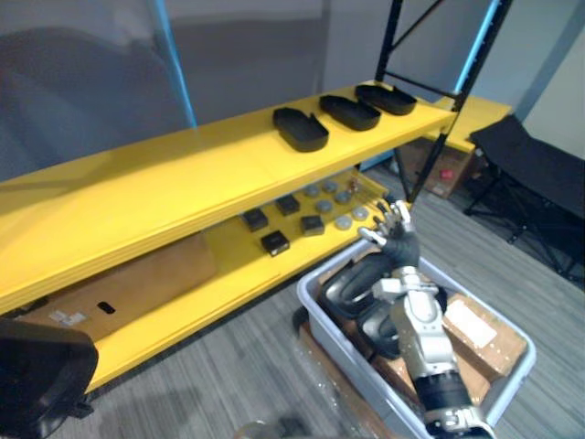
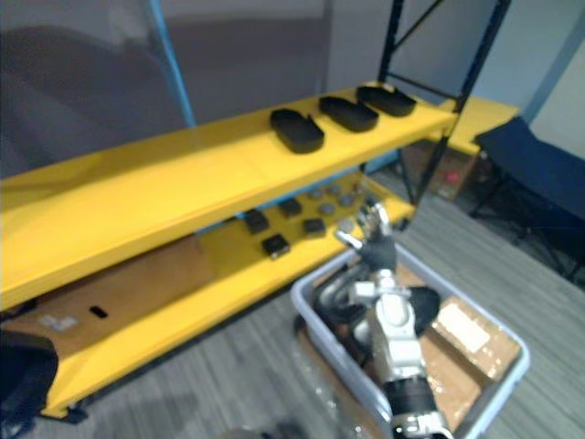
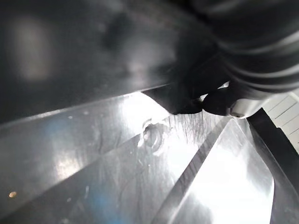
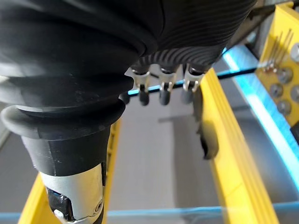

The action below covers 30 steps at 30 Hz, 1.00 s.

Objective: Walk over and take plastic housings, then place them on the shelf

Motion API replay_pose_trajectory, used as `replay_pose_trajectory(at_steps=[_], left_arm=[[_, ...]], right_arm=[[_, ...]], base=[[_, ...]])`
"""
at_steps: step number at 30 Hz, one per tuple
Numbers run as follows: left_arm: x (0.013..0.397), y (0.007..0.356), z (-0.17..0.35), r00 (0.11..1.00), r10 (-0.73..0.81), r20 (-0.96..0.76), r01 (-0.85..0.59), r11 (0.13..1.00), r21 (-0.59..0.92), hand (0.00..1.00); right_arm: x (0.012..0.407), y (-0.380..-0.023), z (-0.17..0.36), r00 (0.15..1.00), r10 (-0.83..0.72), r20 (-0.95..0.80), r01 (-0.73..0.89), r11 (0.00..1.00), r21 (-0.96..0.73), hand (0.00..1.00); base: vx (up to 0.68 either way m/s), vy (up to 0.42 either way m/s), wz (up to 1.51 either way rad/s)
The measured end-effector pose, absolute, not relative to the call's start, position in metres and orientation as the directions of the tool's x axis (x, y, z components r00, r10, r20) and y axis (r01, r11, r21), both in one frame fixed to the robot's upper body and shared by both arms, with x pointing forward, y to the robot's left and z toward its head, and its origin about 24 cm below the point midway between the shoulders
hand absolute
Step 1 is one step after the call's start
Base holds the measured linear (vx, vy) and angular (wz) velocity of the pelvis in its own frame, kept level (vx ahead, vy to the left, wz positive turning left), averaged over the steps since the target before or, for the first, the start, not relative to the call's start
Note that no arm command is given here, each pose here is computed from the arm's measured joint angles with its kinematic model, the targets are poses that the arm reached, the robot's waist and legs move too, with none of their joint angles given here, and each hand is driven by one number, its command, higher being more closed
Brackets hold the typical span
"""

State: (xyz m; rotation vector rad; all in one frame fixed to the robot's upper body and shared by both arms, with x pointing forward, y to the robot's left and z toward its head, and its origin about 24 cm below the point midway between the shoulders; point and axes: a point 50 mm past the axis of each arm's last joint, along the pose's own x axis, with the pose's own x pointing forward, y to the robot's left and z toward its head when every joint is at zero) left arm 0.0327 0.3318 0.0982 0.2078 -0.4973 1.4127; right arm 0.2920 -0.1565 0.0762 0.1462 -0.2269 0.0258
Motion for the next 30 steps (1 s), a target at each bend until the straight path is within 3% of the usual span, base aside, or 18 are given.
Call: replay_pose_trajectory(at_steps=[5,8,12,19,26,30], left_arm=[[0.037,0.331,0.096,0.105,0.898,0.428,-0.964,0.199,-0.179,1.00],[0.058,0.323,0.096,0.231,0.877,0.421,-0.927,0.330,-0.177,1.00],[0.068,0.319,0.100,0.296,0.869,0.398,-0.896,0.396,-0.199,1.00],[0.074,0.315,0.096,0.337,0.864,0.373,-0.882,0.428,-0.197,1.00],[0.099,0.309,0.102,0.480,0.773,0.416,-0.797,0.582,-0.161,1.00],[0.105,0.308,0.094,0.504,0.777,0.377,-0.790,0.592,-0.164,1.00]], right_arm=[[0.291,-0.158,0.077,0.973,0.027,0.230,-0.058,0.990,0.130,0.00],[0.281,-0.175,0.066,0.981,-0.017,0.192,-0.001,0.996,0.094,0.00],[0.276,-0.176,0.058,0.988,-0.009,0.156,0.005,1.000,0.025,0.00],[0.273,-0.178,0.061,0.979,0.041,0.198,-0.042,0.999,0.002,0.00],[0.234,-0.213,0.047,0.973,-0.150,0.177,0.153,0.988,-0.003,0.00],[0.228,-0.224,0.050,0.959,-0.183,0.214,0.189,0.982,-0.004,0.00]], base=[[0.03,0.002,0.18],[0.07,0.067,1.11],[0.10,0.154,0.50],[0.03,0.018,0.09],[0.08,0.202,0.94],[-0.02,-0.056,0.49]])
